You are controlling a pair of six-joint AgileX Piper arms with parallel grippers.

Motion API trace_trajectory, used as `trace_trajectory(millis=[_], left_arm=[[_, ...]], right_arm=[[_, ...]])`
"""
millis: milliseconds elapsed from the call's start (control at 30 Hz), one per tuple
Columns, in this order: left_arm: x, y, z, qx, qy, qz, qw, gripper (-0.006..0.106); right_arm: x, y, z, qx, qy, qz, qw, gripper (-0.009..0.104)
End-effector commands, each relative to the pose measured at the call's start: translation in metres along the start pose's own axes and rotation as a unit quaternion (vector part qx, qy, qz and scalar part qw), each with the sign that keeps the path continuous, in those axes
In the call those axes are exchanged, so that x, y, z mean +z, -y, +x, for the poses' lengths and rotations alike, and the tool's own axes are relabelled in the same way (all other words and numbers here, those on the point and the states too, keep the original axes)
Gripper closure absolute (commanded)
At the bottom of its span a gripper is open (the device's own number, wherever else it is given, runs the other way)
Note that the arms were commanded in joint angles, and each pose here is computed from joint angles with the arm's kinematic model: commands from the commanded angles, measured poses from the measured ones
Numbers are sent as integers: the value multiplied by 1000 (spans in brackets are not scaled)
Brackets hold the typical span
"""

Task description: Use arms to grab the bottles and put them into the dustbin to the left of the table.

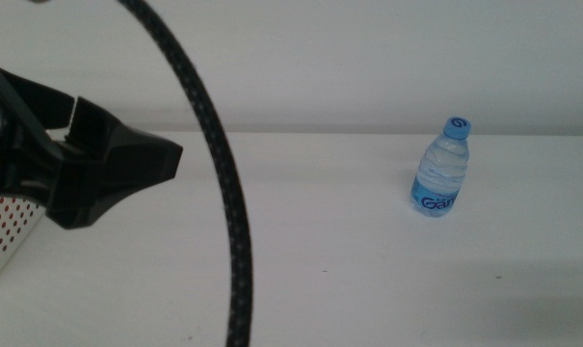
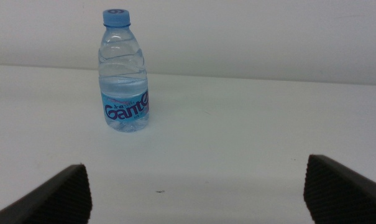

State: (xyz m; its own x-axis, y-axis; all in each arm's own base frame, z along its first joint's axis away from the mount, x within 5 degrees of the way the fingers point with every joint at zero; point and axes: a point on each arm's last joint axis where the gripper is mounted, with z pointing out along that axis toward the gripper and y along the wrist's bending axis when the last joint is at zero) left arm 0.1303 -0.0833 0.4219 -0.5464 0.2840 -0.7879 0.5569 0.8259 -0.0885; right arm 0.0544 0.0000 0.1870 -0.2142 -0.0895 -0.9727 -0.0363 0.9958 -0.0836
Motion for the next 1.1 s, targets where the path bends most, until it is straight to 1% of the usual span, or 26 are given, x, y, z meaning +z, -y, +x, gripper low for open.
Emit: trace_trajectory(millis=[0,200,300,567,933,1067], left_arm=[[-2,3,-3,-6,18,12,1000,8],[-3,5,-9,-14,50,21,998,8],[-3,5,-13,-31,75,23,996,8],[-3,5,-14,-31,82,22,996,8],[-5,3,-23,-25,130,15,991,8],[-5,3,-24,-25,133,14,991,8]], right_arm=[[1,-1,11,-9,3,4,1000,5],[1,-1,11,-9,3,4,1000,5],[1,-1,11,-9,3,4,1000,5],[1,-1,11,-9,3,4,1000,5],[1,-1,11,-9,3,4,1000,5],[1,-1,11,-9,3,4,1000,5]])
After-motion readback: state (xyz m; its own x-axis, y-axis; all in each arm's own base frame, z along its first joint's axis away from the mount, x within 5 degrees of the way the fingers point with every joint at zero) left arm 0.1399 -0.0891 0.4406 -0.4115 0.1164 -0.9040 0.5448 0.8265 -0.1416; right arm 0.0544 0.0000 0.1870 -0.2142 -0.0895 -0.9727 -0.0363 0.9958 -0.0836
